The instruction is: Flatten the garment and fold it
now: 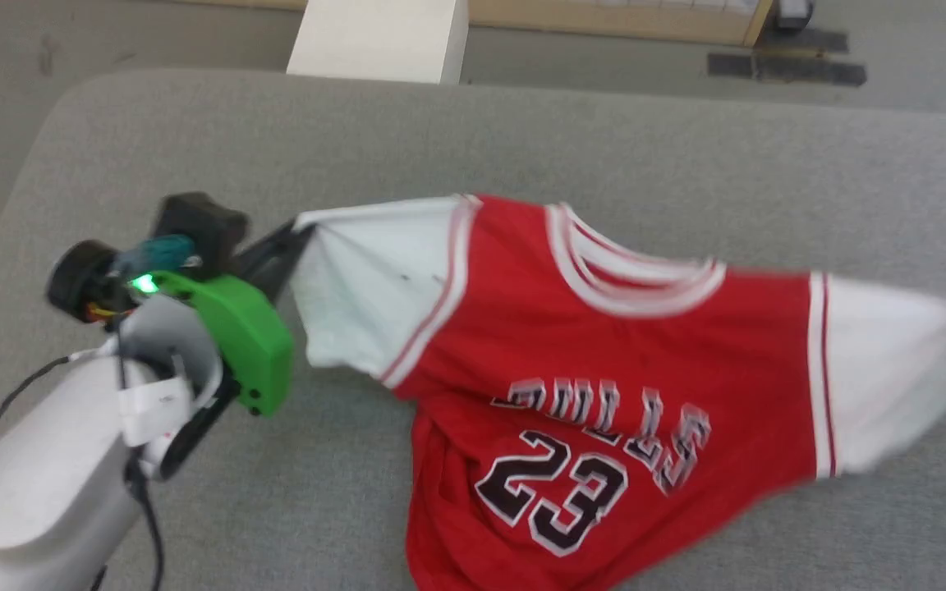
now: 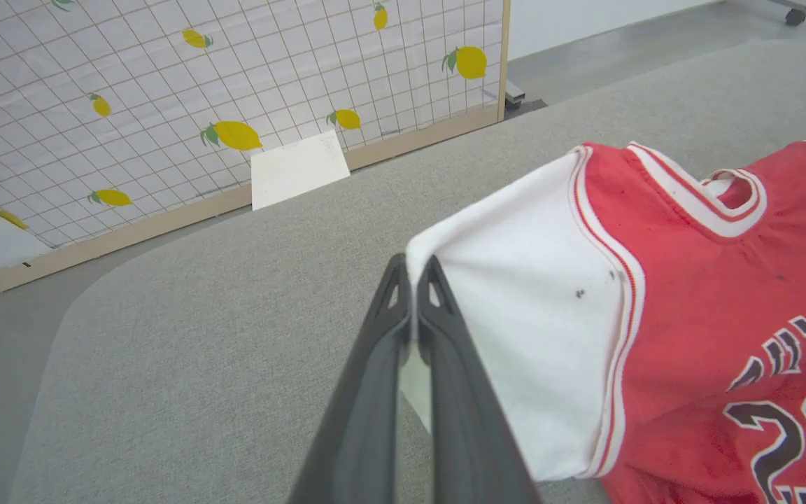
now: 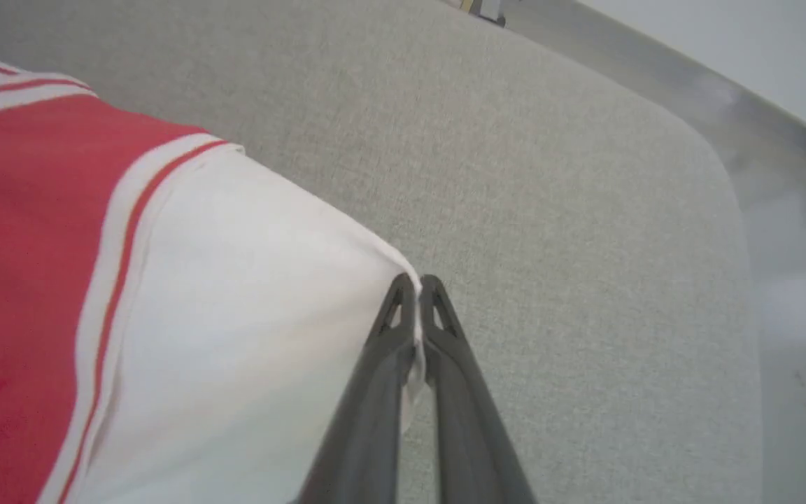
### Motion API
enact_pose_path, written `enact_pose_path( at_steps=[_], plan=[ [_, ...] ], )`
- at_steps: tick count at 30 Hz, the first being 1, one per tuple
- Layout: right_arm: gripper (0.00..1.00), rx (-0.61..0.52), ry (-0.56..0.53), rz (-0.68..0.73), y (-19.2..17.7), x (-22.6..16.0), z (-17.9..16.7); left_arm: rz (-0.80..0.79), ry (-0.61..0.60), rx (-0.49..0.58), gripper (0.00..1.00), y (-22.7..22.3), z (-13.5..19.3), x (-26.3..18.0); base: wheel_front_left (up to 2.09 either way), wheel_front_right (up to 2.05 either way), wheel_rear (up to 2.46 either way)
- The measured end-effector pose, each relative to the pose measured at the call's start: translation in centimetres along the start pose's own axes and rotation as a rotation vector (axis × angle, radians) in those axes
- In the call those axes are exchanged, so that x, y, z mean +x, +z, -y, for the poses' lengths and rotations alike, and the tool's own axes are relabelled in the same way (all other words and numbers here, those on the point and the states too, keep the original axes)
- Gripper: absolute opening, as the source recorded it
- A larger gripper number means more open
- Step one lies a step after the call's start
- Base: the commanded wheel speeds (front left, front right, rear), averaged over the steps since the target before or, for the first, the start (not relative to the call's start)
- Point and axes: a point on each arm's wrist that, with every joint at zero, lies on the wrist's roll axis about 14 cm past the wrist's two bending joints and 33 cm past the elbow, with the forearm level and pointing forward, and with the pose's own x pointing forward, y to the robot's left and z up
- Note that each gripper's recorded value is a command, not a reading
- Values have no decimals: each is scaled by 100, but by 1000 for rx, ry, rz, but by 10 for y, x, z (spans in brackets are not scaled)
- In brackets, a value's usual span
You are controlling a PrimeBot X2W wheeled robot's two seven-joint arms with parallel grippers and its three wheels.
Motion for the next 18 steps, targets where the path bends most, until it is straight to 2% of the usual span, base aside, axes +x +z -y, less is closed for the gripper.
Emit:
enact_pose_path(
  at_steps=[4, 8, 18],
  plan=[
    [0, -38, -60, 236, 69, -35, 24, 127, 68, -5, 0, 33, -14, -20, 0, 0, 0],
    [0, -64, -113, 426, 120, -80, 40, 280, 138, 8, 0, 74, -26, -48, 0, 0, 0],
    [0, -58, -225, 735, 197, -179, 70, 622, 251, 72, 0, 171, -40, -116, 0, 0, 0]
  ],
)
